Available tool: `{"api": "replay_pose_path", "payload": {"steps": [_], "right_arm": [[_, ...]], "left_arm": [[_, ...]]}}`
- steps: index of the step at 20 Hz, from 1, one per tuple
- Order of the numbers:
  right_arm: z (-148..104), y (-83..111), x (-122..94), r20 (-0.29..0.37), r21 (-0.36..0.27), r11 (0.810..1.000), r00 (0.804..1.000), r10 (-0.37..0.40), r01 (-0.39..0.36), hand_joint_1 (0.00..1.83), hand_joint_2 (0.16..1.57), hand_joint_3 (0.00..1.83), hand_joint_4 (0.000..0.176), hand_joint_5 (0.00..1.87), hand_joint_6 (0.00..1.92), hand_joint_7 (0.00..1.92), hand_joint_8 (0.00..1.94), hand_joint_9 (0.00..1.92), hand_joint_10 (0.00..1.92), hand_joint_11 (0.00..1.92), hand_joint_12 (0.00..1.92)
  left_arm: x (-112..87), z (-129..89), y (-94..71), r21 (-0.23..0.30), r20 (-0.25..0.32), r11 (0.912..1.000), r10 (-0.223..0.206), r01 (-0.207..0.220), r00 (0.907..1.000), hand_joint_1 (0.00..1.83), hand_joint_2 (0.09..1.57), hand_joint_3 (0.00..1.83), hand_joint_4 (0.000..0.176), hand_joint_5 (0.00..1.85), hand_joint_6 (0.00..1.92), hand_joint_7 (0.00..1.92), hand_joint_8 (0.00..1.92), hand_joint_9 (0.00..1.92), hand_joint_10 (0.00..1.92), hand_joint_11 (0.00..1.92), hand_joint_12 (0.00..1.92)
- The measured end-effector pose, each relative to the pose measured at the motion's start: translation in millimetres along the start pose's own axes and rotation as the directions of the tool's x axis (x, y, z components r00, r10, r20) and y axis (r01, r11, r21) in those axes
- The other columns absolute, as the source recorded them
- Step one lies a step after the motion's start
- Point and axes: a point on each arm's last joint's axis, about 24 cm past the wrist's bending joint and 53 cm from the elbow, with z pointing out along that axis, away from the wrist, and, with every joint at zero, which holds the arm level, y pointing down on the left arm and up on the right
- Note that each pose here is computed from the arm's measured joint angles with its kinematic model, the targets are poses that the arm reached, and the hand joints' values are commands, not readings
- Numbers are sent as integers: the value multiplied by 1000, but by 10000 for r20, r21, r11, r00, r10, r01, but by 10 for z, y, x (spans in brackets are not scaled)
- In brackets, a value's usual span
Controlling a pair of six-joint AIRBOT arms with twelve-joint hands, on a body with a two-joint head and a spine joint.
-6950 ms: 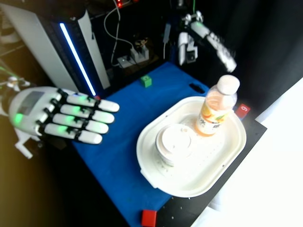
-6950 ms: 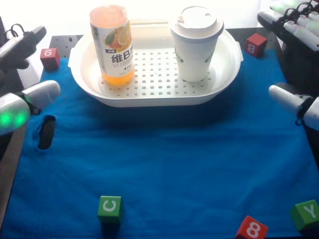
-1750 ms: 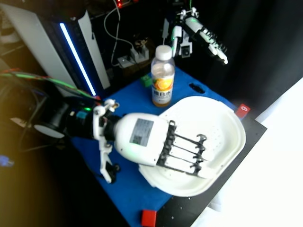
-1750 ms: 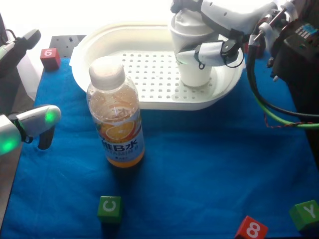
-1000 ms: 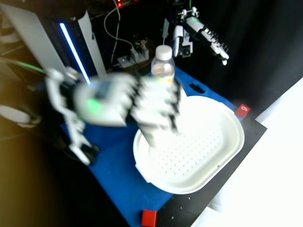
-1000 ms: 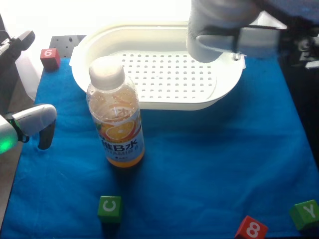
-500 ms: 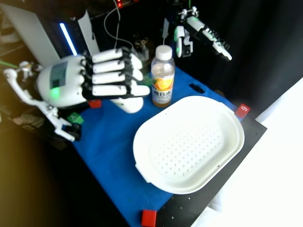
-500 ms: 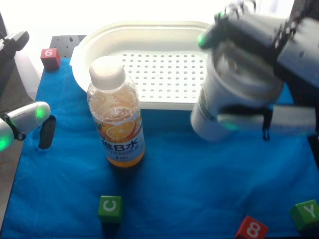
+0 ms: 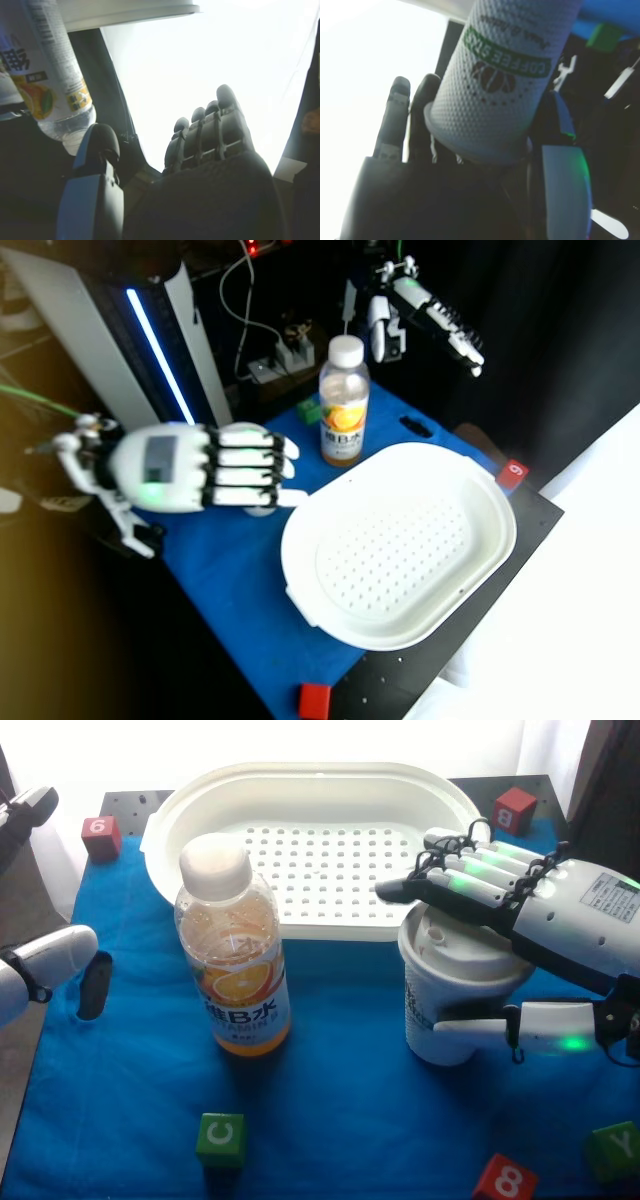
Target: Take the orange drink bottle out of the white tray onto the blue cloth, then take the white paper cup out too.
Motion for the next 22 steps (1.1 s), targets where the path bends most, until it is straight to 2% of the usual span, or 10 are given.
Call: {"api": "replay_pose_path", "payload": {"steps": [1, 3, 4, 6, 8, 10, 13, 15, 18, 22], "right_arm": [[-5, -3, 0, 23, 38, 10000, 10000, 29, -29, 432, 1173, 0, 56, 0, 13, 0, 8, 0, 49, 0, 641], [-25, 19, -12, 39, 70, 9999, 10000, 78, -78, 424, 1117, 0, 82, 0, 0, 0, 0, 0, 1, 0, 44], [-42, 53, -14, 0, 26, 10000, 10000, 37, -37, 435, 1059, 0, 75, 0, 0, 0, 0, 0, 0, 31, 26], [-85, 124, -47, -1, -66, 10000, 10000, -45, 45, 404, 973, 5, 117, 0, 0, 0, 0, 0, 0, 0, 1055], [-126, 226, -162, 313, -382, 9992, 9994, -116, 128, 399, 951, 0, 173, 0, 0, 0, 0, 0, 0, 0, 801], [-154, 310, -261, 647, -653, 9978, 9979, -85, 127, 369, 951, 0, 145, 0, 0, 0, 0, 0, 0, 0, 210], [-188, 381, -345, 910, -834, 9964, 9958, -46, 122, 399, 946, 0, 68, 0, 0, 0, 0, 0, 0, 0, 20], [-221, 447, -407, 1079, -990, 9949, 9941, -62, 169, 427, 932, 0, 61, 0, 0, 0, 0, 0, 0, 0, 0], [-381, 535, -576, 1624, -1224, 9922, 9867, -38, 240, 373, 978, 14, 115, 0, 0, 0, 0, 0, 0, 0, 0], [-542, 534, -878, 2706, -1251, 9920, 9626, 164, 183, 118, 1209, 64, 57, 0, 0, 0, 0, 0, 0, 1, 0]], "left_arm": [[-1, 0, 1, -3, 3, 10000, 0, 0, 10000, 536, 1249, 3, 60, 7, 2, 0, 0, 0, 0, 0, 0], [-4, -1, -2, 10, 17, 10000, 1, -1, 10000, 557, 1249, 2, 58, 2, 0, 0, 0, 0, 0, 0, 0], [-8, -1, -2, 10, 33, 10000, 0, 0, 10000, 550, 1251, 3, 58, 0, 0, 0, 0, 0, 0, 0, 0], [-12, -1, -2, 9, 49, 10000, -1, 1, 10000, 549, 1256, 4, 64, 0, 0, 0, 0, 0, 0, 0, 0], [-22, -2, 3, -8, 92, 10000, -2, 2, 10000, 536, 1252, 1, 84, 0, 0, 0, 0, 0, 0, 20, 9], [-23, -7, 6, -16, 99, 10000, 4, -4, 10000, 572, 1232, 0, 62, 3, 1, 0, 0, 0, 0, 24, 15], [-26, -8, 4, 0, 136, 10000, -22, 22, 9999, 585, 1210, 0, 60, 9, 3, 0, 0, 0, 0, 31, 28], [-36, -9, 0, 12, 181, 10000, -36, 35, 9998, 556, 1186, 0, 84, 6, 1, 0, 0, 0, 0, 19, 28], [-59, -19, -40, 135, 331, 9998, -122, 117, 9994, 580, 1173, 0, 83, 29, 4, 0, 0, 0, 0, 0, 20], [-84, -25, -77, 273, 443, 9996, -134, 122, 9989, 592, 1185, 3, 107, 31, 2, 0, 0, 0, 0, 0, 0]]}}
